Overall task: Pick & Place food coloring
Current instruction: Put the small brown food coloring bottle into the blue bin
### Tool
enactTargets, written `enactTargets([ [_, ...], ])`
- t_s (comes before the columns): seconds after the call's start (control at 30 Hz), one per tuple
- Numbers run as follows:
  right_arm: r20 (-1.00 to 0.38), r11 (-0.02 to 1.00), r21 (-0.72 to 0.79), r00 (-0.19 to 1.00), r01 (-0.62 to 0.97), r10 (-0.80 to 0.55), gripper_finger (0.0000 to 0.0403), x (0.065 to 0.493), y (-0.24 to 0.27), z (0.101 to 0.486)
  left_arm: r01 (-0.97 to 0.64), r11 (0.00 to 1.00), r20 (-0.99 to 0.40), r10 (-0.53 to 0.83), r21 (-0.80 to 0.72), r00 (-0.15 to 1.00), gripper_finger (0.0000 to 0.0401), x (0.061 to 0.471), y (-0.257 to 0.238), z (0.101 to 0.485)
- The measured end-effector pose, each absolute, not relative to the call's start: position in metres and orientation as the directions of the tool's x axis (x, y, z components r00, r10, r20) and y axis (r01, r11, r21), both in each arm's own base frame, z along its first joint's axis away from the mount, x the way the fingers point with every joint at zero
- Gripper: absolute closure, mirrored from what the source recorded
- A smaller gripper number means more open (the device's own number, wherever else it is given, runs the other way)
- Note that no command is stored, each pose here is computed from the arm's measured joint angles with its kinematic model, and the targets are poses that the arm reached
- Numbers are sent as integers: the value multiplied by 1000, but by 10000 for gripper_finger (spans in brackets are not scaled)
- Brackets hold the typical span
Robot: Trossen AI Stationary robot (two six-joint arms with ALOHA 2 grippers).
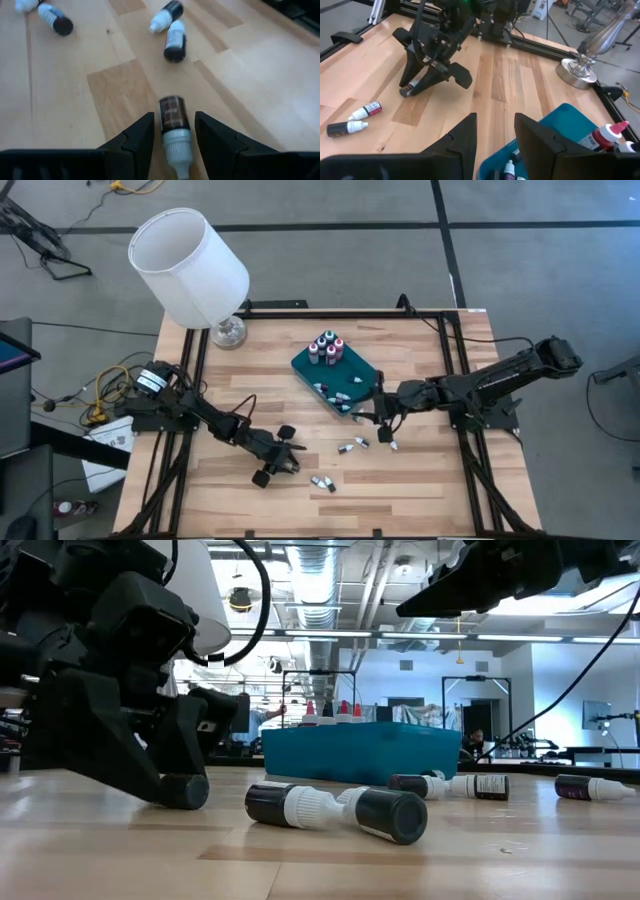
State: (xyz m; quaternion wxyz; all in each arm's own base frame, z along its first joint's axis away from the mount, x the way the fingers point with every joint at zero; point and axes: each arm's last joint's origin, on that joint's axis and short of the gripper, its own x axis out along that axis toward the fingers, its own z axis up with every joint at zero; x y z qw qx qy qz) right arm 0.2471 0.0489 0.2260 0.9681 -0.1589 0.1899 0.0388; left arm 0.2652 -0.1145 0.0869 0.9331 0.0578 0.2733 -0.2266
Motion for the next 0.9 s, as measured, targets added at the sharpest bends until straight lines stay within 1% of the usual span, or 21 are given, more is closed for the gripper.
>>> enactTargets([
  [0.13,-380,947,-292,925,-135,15,281,247,49,226,445,895,-544,-384,-21,746,264,265,-114,86],
  [0.3,-381,947,-292,925,-135,15,282,247,49,226,411,912,-549,-342,3,763,264,265,-113,86],
  [0.9,-381,949,-285,924,-133,15,282,247,49,226,405,914,-548,-340,-3,764,264,265,-113,86],
])
